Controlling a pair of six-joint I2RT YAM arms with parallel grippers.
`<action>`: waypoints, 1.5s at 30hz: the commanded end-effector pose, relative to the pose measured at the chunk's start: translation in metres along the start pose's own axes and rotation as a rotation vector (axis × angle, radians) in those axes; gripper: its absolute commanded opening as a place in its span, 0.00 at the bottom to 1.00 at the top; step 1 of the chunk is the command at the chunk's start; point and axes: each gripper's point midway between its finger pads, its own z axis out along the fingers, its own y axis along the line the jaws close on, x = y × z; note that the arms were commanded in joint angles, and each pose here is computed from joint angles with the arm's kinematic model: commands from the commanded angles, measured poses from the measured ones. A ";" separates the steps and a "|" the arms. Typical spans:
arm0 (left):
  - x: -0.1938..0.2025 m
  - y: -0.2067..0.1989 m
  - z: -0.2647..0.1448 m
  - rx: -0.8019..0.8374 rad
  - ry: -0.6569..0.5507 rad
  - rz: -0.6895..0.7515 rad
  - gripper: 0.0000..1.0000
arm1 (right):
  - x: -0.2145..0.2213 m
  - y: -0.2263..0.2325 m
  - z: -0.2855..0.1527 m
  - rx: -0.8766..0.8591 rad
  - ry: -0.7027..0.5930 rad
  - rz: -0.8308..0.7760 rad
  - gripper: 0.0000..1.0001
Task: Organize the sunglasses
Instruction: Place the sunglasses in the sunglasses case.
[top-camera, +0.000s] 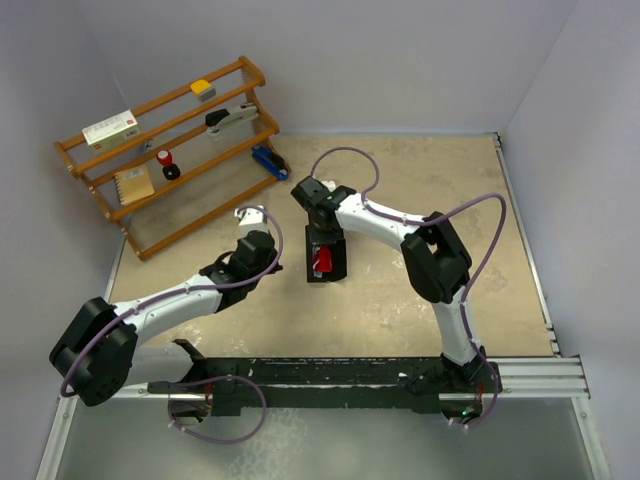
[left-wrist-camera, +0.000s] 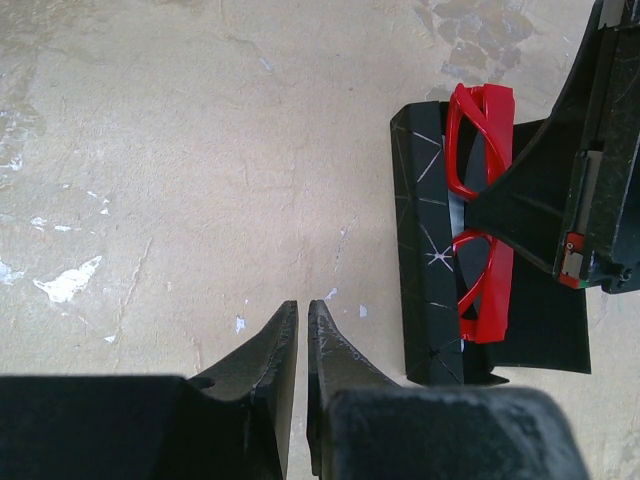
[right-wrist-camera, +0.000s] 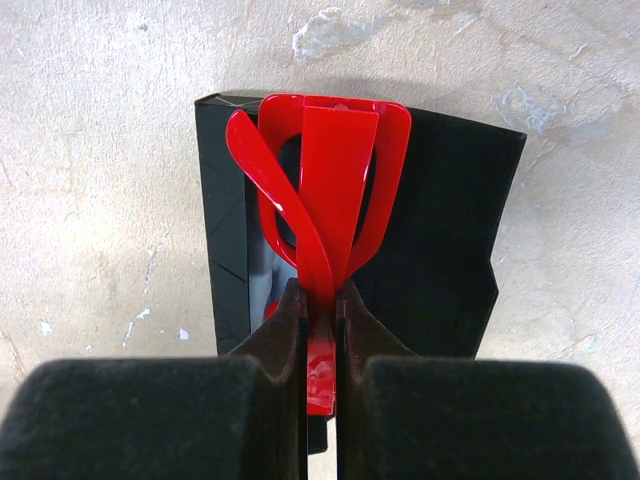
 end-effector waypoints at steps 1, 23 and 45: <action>-0.014 -0.005 -0.003 0.024 -0.045 -0.017 0.06 | 0.009 0.006 0.008 -0.009 0.031 0.022 0.00; -0.015 -0.007 -0.003 0.033 -0.046 -0.026 0.06 | 0.024 -0.010 -0.005 -0.001 0.035 0.019 0.00; -0.011 -0.006 -0.001 0.034 -0.040 -0.029 0.06 | 0.008 0.007 -0.014 -0.067 0.003 0.004 0.15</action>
